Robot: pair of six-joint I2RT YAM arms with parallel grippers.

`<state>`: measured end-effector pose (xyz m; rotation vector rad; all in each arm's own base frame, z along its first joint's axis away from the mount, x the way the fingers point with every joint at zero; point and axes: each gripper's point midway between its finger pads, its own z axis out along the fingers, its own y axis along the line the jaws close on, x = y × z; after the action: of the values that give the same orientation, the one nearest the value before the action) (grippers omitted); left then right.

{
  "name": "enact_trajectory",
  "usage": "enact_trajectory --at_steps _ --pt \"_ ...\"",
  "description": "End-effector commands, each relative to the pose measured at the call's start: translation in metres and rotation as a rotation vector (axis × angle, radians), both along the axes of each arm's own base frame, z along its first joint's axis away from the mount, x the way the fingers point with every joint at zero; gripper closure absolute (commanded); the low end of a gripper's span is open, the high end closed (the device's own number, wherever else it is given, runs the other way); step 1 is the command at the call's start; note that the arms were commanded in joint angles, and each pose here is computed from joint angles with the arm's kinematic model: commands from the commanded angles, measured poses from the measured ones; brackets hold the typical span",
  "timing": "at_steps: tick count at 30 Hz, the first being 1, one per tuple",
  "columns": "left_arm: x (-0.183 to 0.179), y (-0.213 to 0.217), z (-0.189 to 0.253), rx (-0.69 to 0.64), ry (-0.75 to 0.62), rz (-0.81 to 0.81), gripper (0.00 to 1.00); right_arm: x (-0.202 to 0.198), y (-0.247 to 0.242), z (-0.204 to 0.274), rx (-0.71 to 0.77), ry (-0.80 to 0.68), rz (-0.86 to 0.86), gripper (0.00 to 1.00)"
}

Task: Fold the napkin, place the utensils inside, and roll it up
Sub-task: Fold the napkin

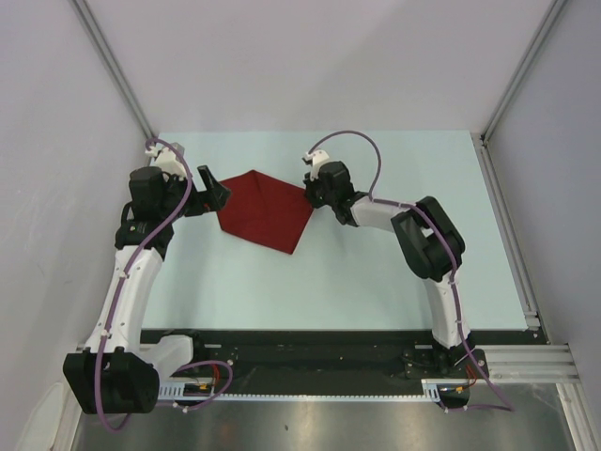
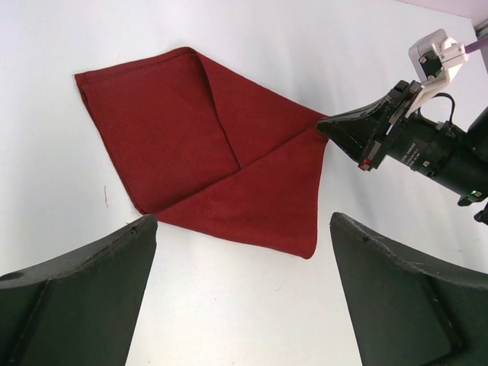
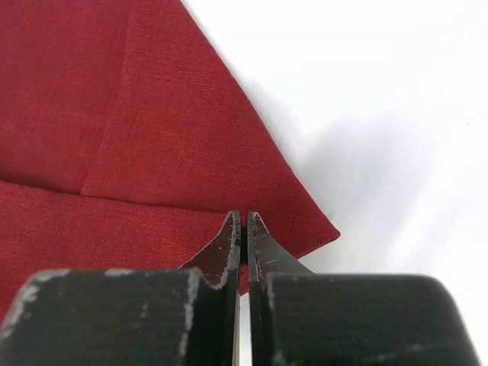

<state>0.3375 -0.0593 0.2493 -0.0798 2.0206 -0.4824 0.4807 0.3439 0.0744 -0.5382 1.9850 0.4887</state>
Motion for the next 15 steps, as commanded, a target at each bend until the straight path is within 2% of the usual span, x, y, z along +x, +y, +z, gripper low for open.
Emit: enact_trajectory --at_steps 1,4,5,6,9,15 --pt "0.004 -0.001 0.010 -0.009 -0.037 -0.002 0.00 0.015 0.002 0.014 0.036 -0.033 -0.008 1.00" --pt "0.004 -0.001 0.009 -0.009 -0.036 -0.002 0.00 0.019 -0.003 0.015 0.045 -0.025 -0.021 0.98" --pt "0.004 -0.001 0.010 -0.009 -0.036 -0.002 0.00 0.018 -0.003 0.015 0.054 -0.010 -0.014 0.92" --pt "0.004 -0.001 0.010 -0.009 -0.036 -0.002 0.00 0.018 -0.003 0.020 0.065 -0.010 -0.011 0.76" --pt "0.004 -0.001 0.010 -0.010 -0.036 -0.003 0.00 0.018 -0.007 0.032 0.089 -0.008 0.010 0.54" --pt "0.003 -0.002 0.010 -0.011 -0.036 -0.006 0.00 0.024 -0.017 0.040 0.126 0.034 0.095 0.38"
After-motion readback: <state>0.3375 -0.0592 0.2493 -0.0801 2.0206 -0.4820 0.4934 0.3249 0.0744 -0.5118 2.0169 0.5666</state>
